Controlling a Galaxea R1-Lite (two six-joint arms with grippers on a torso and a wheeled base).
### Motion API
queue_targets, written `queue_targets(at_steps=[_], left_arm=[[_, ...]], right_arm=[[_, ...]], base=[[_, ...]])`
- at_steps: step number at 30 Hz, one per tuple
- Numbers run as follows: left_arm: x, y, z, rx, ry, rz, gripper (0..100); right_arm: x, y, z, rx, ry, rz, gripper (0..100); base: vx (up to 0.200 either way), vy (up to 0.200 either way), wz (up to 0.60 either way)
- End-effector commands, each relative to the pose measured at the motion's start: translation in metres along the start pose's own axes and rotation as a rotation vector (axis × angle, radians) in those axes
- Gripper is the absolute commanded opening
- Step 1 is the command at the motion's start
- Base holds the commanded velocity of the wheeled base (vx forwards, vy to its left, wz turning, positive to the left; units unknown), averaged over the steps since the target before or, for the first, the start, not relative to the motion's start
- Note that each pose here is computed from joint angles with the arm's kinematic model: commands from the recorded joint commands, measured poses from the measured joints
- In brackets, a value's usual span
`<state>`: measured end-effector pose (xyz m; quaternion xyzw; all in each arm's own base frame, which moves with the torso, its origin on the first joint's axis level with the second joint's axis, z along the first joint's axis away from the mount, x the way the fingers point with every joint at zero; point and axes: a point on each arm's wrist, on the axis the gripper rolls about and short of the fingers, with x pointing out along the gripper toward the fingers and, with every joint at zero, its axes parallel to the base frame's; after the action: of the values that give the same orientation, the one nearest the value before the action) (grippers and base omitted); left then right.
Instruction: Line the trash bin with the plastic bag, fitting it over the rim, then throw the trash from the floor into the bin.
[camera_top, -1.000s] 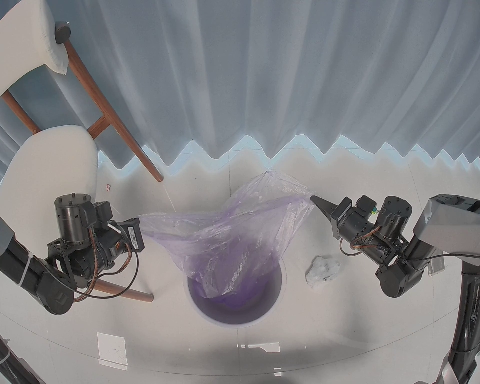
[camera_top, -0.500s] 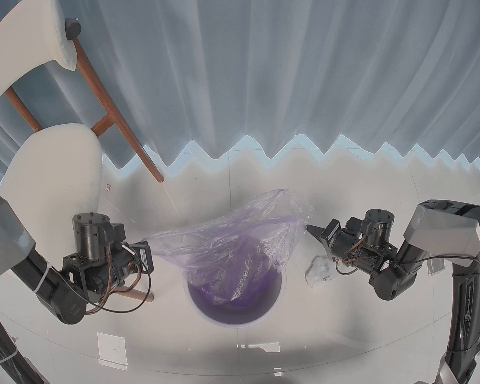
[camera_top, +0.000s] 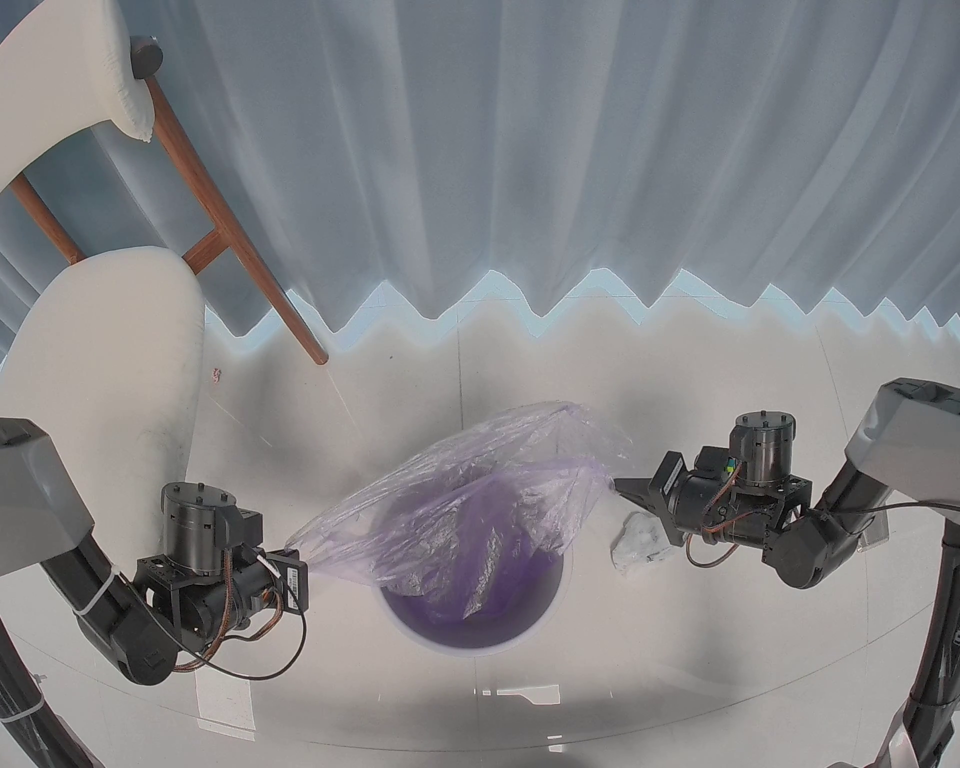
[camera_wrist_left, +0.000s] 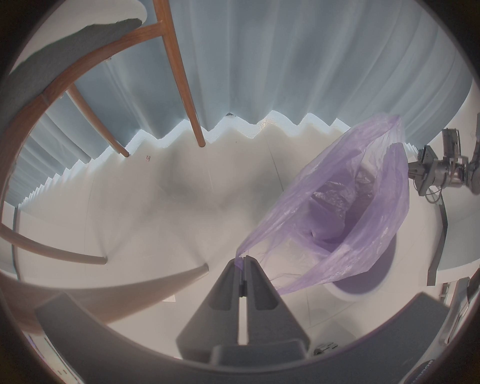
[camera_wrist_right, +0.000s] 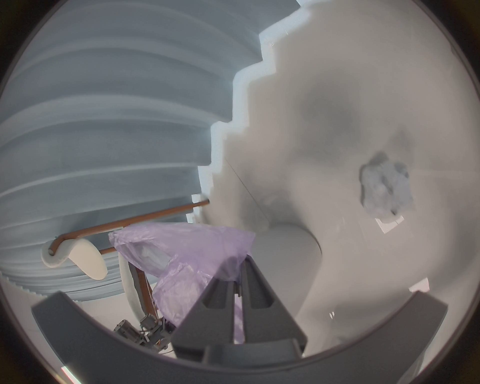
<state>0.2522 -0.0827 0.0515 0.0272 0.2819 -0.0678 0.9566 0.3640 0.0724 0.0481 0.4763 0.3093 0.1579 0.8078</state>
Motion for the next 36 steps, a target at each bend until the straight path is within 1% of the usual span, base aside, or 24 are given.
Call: queue_targets(at_steps=[1, 3, 4, 5, 6, 7, 9, 10, 14, 15, 16, 17, 18, 22, 25, 26, 29, 32, 34, 36], left_arm=[[-0.008, 0.0, -0.016, 0.017, 0.05, -0.025, 0], [-0.012, -0.003, -0.02, 0.024, 0.05, -0.086, 0], [-0.013, -0.003, -0.02, 0.023, 0.048, -0.09, 0], [-0.018, -0.005, -0.027, 0.037, 0.057, -0.136, 0], [-0.02, -0.006, -0.03, 0.047, 0.06, -0.149, 0], [-0.023, -0.006, -0.036, 0.078, 0.075, -0.17, 0], [-0.026, -0.003, -0.042, 0.103, 0.092, -0.177, 0], [-0.028, 0.001, -0.046, 0.126, 0.1, -0.173, 0], [-0.028, 0.01, -0.053, 0.151, 0.121, -0.144, 0], [-0.028, 0.01, -0.053, 0.151, 0.121, -0.144, 0], [-0.03, 0.013, -0.059, 0.164, 0.151, -0.136, 0], [-0.03, 0.013, -0.059, 0.164, 0.151, -0.136, 0], [-0.031, 0.016, -0.064, 0.178, 0.179, -0.131, 0], [-0.031, 0.024, -0.071, 0.207, 0.219, -0.105, 0], [-0.024, 0.026, -0.076, 0.215, 0.246, -0.098, 0], [-0.024, 0.026, -0.076, 0.215, 0.246, -0.098, 0], [-0.013, 0.025, -0.082, 0.215, 0.228, -0.093, 0], [-0.01, 0.025, -0.085, 0.217, 0.236, -0.093, 0], [-0.007, 0.025, -0.088, 0.216, 0.253, -0.091, 0], [-0.004, 0.026, -0.089, 0.209, 0.254, -0.08, 0]], right_arm=[[-0.032, 0.036, -0.009, -0.02, 0.093, 0.005, 0], [-0.034, 0.032, -0.018, -0.064, 0.151, -0.054, 0], [-0.034, 0.032, -0.019, -0.068, 0.154, -0.058, 0], [-0.034, 0.025, -0.028, -0.112, 0.208, -0.1, 0], [-0.034, 0.024, -0.031, -0.122, 0.227, -0.111, 0], [-0.033, 0.02, -0.038, -0.136, 0.261, -0.126, 0], [-0.033, 0.019, -0.043, -0.14, 0.282, -0.133, 0], [-0.035, 0.019, -0.047, -0.139, 0.304, -0.129, 0], [-0.042, 0.02, -0.049, -0.134, 0.339, -0.101, 0], [-0.042, 0.02, -0.049, -0.134, 0.339, -0.101, 0], [-0.043, 0.016, -0.052, -0.139, 0.354, -0.114, 0], [-0.043, 0.016, -0.052, -0.139, 0.354, -0.114, 0], [-0.044, 0.012, -0.055, -0.159, 0.376, -0.132, 0], [-0.049, 0.004, -0.058, -0.184, 0.443, -0.2, 0], [-0.049, 0.001, -0.057, -0.198, 0.468, -0.225, 0], [-0.049, 0.001, -0.057, -0.198, 0.468, -0.225, 0], [-0.049, -0.007, -0.054, -0.198, 0.492, -0.259, 0], [-0.046, -0.013, -0.055, -0.199, 0.505, -0.276, 0], [-0.042, -0.022, -0.058, -0.195, 0.524, -0.304, 0], [-0.041, -0.027, -0.057, -0.202, 0.519, -0.322, 0]], base=[[0.0, 0.0, 0.0], [0.0, 0.0, 0.0], [0.0, 0.0, 0.0], [0.0, 0.0, 0.0], [0.0, 0.0, 0.0], [0.0, 0.0, 0.0], [0.0, 0.0, 0.0], [0.0, 0.0, 0.0], [0.0, 0.0, 0.0], [0.0, 0.0, 0.0], [0.0, 0.0, 0.0], [0.0, 0.0, 0.0], [0.0, 0.0, 0.0], [0.0, 0.0, 0.0], [0.0, 0.0, 0.0], [0.0, 0.0, 0.0], [0.0, 0.0, 0.0], [0.0, 0.0, 0.0], [0.0, 0.0, 0.0], [0.0, 0.0, 0.0]])
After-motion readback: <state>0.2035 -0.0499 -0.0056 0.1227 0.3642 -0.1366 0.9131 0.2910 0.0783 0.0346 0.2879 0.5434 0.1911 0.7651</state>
